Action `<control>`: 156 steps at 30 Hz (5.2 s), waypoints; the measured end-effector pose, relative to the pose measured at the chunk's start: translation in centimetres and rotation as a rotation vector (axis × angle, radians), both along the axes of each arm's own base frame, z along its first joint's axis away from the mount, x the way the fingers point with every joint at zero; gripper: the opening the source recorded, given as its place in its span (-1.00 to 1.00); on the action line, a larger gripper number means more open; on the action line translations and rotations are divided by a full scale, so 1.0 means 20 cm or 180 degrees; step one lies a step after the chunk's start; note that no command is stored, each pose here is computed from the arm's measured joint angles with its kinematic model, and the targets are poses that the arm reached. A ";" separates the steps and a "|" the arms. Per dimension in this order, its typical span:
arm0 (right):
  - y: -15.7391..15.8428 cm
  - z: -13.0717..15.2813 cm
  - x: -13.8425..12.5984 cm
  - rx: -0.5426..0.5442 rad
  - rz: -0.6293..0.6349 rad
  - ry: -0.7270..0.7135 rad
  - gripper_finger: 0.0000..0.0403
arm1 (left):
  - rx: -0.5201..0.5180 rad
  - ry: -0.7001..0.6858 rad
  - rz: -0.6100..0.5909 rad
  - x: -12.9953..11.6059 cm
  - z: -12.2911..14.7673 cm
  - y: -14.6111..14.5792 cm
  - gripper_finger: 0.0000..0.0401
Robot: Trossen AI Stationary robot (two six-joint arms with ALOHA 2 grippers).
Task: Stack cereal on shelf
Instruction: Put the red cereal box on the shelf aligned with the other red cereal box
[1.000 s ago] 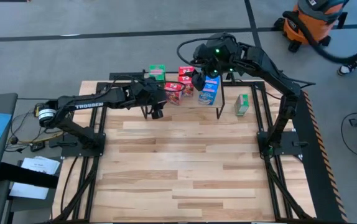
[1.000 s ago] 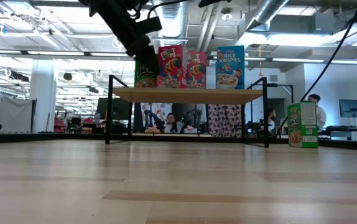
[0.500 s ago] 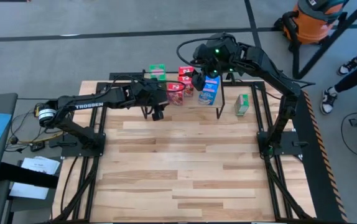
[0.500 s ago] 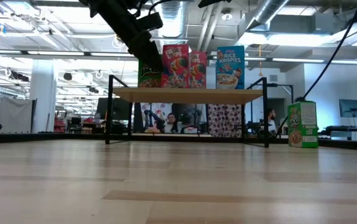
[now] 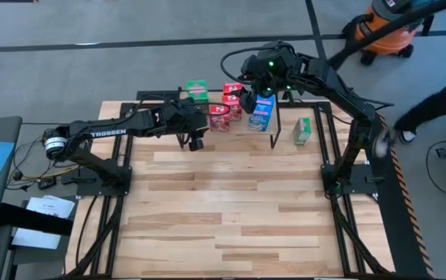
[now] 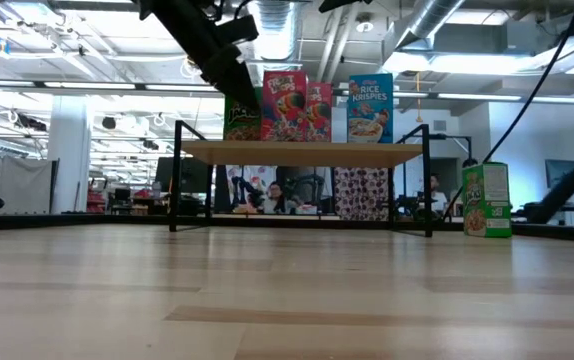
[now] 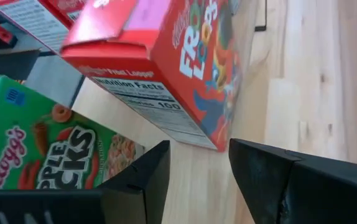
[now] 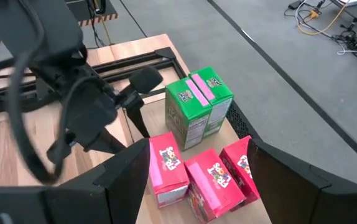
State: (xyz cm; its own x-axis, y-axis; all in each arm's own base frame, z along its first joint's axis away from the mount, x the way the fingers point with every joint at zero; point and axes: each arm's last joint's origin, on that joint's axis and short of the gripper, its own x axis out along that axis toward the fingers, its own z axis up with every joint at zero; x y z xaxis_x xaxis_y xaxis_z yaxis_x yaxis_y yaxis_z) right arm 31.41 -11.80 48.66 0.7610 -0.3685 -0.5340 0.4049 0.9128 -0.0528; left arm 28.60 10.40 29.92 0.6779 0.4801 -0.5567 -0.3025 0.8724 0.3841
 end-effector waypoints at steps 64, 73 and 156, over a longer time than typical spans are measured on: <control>0.01 -0.01 -0.01 0.0028 0.0009 0.0067 0.44 | -0.0166 -0.0244 -0.0052 0.01 0.03 -0.05 -0.23; 0.01 -0.01 -0.01 0.0027 0.0009 0.0065 0.44 | -0.0089 -0.0163 -0.0130 0.00 0.03 -0.05 -0.23; 0.01 -0.01 -0.01 0.0035 0.0007 0.0082 0.44 | -0.0080 -0.0629 -0.0316 0.13 0.00 0.02 -0.23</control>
